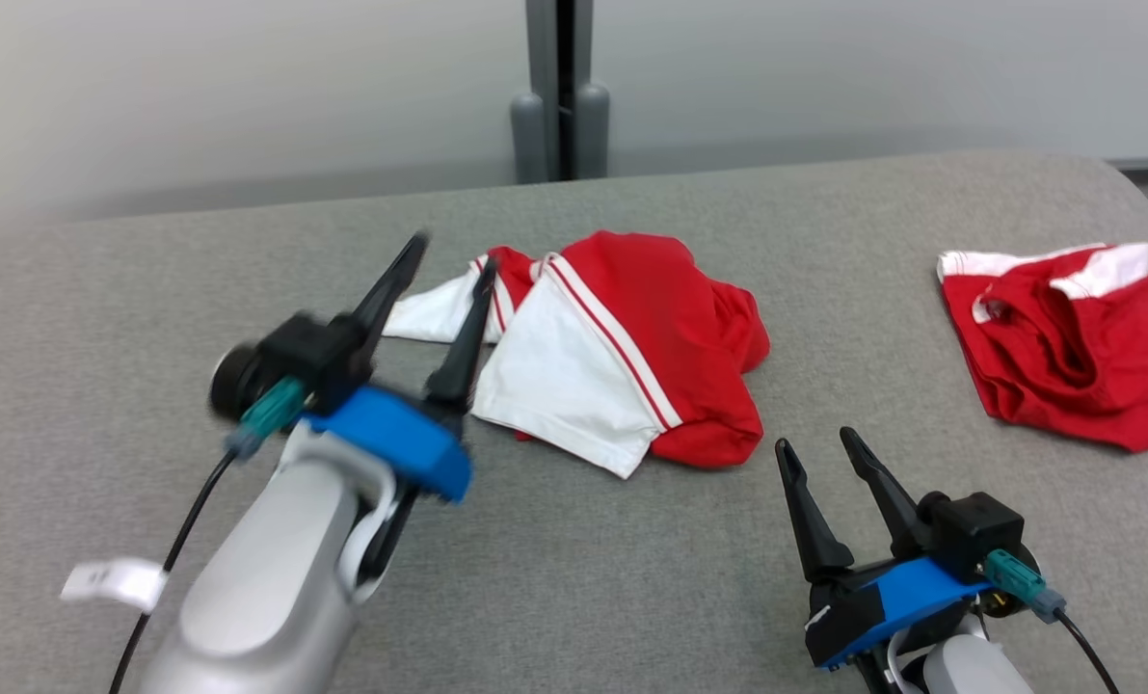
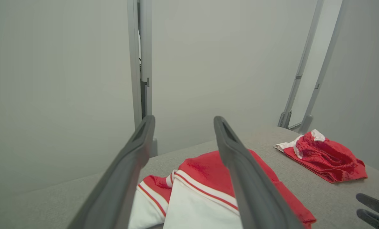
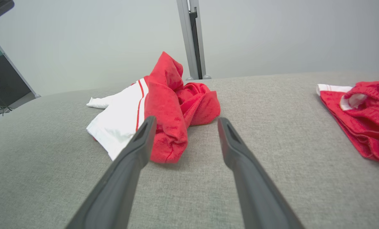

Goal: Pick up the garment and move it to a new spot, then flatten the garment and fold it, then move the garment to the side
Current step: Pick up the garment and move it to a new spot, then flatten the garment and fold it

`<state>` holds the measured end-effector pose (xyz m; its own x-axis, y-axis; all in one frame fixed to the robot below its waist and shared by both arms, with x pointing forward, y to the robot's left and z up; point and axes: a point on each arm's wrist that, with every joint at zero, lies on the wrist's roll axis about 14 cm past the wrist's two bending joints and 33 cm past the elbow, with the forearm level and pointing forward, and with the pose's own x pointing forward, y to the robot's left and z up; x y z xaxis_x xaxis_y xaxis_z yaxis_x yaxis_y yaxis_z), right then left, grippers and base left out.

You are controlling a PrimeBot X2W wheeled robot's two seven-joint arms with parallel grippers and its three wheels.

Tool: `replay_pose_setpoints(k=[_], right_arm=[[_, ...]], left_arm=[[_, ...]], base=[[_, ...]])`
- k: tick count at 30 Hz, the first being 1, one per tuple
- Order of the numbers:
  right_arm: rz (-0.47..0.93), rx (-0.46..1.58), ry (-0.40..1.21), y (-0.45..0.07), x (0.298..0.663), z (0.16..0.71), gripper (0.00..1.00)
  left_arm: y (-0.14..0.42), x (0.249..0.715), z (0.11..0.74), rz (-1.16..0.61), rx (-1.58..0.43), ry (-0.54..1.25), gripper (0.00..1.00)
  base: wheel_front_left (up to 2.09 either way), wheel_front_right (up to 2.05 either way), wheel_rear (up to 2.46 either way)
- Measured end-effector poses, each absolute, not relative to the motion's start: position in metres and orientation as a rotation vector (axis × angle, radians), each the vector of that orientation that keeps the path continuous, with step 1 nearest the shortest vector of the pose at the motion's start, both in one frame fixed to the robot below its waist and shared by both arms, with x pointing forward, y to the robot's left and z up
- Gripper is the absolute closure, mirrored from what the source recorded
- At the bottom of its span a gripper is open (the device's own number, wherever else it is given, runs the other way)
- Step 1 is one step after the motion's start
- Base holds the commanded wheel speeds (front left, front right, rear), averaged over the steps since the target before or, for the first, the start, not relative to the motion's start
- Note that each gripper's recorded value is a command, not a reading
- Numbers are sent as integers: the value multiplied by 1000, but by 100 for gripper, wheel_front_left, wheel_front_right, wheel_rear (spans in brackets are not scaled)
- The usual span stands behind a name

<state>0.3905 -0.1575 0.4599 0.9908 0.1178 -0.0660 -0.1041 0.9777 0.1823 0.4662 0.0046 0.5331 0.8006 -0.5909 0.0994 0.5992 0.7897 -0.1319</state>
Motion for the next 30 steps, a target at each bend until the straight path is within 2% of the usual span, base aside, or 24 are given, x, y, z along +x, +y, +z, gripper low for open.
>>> replay_pose_setpoints(k=[6,12,22,30], right_arm=[[128,178,57,-152,387,467,0],[138,179,55,-148,378,468,0],[125,185,78,-150,364,459,0],[155,168,97,-141,363,454,0]], left_arm=[[85,439,495,-396,-165,25,0],[134,397,465,-224,-176,81,0],[151,343,432,-130,-176,161,0],[152,341,431,-121,-169,164,0]], base=[[0,0,0],[0,0,0],[0,0,0],[0,0,0]])
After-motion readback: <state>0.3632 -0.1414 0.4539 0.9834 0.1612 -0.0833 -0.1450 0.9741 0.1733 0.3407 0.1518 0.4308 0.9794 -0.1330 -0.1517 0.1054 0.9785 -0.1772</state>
